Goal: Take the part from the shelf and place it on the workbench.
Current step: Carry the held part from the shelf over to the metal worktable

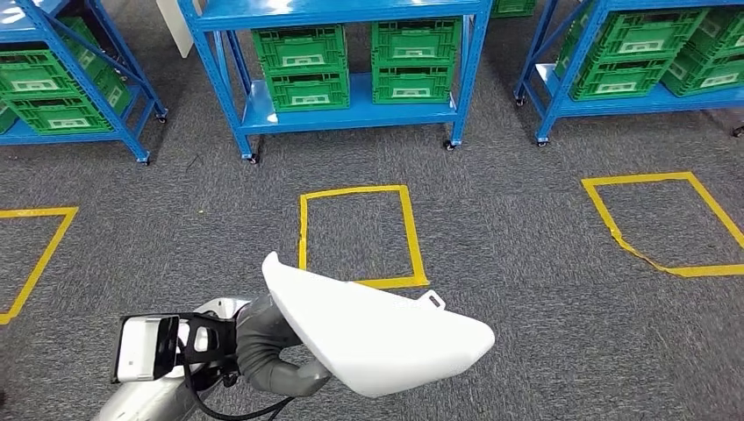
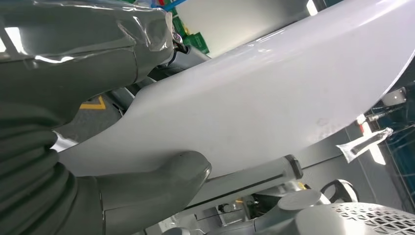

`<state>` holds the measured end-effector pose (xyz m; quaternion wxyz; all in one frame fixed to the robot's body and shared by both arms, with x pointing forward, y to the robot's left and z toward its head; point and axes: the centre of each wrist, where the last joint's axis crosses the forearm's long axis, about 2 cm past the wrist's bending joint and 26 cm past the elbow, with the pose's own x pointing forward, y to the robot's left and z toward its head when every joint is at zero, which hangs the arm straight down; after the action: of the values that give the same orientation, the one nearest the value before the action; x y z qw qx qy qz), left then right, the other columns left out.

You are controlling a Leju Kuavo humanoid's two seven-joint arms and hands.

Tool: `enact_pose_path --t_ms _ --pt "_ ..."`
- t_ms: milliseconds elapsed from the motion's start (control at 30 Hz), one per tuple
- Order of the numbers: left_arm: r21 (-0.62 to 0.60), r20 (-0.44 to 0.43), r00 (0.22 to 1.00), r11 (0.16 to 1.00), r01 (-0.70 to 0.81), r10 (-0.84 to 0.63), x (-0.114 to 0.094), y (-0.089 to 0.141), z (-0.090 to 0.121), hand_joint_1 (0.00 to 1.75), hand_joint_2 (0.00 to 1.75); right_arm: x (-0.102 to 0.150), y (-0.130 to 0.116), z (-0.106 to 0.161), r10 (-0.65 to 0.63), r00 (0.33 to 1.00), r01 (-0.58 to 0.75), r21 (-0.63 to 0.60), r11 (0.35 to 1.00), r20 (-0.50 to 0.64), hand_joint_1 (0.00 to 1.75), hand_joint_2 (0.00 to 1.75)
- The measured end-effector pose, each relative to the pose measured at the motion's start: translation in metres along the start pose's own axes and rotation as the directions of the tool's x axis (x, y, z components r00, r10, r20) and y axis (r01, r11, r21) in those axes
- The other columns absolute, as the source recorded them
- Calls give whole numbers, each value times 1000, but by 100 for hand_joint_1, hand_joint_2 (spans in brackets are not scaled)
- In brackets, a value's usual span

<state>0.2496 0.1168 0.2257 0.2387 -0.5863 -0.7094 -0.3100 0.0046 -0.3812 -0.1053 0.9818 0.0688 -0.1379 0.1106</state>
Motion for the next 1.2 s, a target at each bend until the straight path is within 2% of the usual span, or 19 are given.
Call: enact_pose_path --t_ms 533,833,1200 --pt "-9 0 1000 1000 2 -2 2 0 -3 173 175 -5 2 1 2 1000 -2 6 1000 4 0 0" --pt "-12 -5 1000 1000 -6 6 1 -4 -2 173 175 -3 -5 2 9 1000 -9 -5 1000 20 0 0" --pt "-3 -17 1000 1000 -11 10 0 -5 4 173 175 -5 -2 2 5 1000 -5 6 1000 16 0 0"
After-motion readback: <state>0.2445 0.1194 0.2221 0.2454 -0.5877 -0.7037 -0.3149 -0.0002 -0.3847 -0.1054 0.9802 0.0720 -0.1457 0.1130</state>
